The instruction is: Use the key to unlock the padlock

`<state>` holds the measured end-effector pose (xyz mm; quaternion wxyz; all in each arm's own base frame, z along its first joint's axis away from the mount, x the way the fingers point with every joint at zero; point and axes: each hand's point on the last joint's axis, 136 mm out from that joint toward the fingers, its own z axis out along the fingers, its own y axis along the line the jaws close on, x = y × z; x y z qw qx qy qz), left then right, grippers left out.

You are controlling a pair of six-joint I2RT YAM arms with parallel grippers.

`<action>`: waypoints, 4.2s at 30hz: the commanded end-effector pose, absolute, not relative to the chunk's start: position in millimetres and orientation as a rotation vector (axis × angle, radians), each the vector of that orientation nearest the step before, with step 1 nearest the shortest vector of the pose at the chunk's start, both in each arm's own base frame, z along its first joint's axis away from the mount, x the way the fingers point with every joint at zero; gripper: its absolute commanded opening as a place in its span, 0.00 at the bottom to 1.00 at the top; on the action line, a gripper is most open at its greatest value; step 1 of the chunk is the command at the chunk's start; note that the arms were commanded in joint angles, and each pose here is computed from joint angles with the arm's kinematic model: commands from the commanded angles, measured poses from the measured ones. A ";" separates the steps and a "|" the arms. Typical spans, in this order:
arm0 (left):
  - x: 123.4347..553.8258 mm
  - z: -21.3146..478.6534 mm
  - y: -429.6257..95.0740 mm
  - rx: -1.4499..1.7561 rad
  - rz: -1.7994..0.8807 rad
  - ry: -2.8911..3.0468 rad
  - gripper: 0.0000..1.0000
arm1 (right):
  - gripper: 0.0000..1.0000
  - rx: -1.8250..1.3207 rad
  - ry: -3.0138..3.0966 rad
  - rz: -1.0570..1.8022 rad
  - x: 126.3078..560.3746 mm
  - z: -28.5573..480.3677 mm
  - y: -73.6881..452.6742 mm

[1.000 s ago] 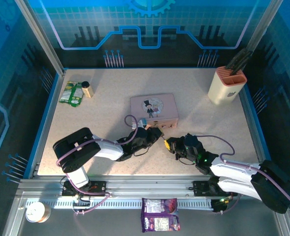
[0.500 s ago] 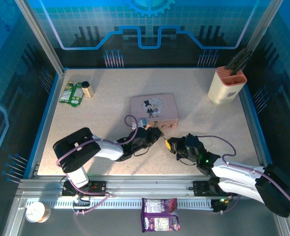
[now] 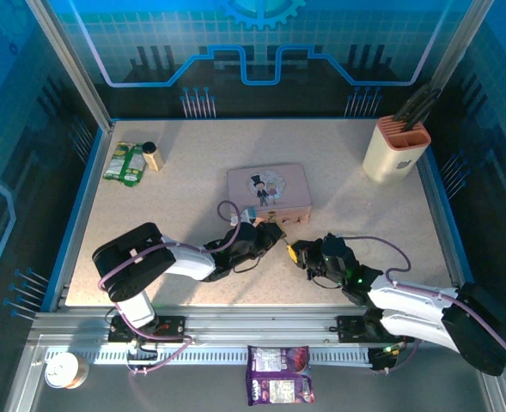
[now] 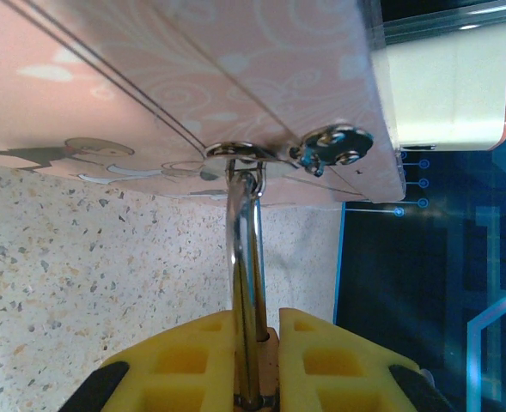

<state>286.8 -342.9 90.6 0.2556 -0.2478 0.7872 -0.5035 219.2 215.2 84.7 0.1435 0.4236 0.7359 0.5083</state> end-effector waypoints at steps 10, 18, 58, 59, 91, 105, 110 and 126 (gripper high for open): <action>288.2 134.2 -364.6 -0.601 -1.516 2.020 0.02 | 0.00 1.165 2.077 1.462 223.6 102.8 214.6; 288.7 138.4 -366.1 -0.599 -1.531 2.012 0.02 | 0.00 1.167 2.092 1.449 223.8 100.0 215.6; 285.2 133.1 -369.2 -0.594 -1.522 2.039 0.02 | 0.00 1.126 2.086 1.446 225.6 108.2 216.9; 285.1 132.7 -368.7 -0.596 -1.521 2.041 0.02 | 0.00 1.128 2.088 1.447 225.6 107.7 217.4; 273.0 152.1 -375.7 -0.583 -1.586 2.023 0.02 | 0.00 1.071 2.013 1.502 237.6 121.8 221.8; 266.5 161.8 -381.2 -0.561 -1.597 2.025 0.01 | 0.00 0.962 2.005 1.530 248.0 135.6 223.8; 270.0 149.4 -366.5 -0.595 -1.456 2.081 0.00 | 0.30 0.879 2.082 1.455 243.2 126.9 218.6; 289.0 124.6 -332.1 -0.663 -1.295 2.135 0.00 | 0.54 -0.055 2.233 0.727 218.7 136.4 176.1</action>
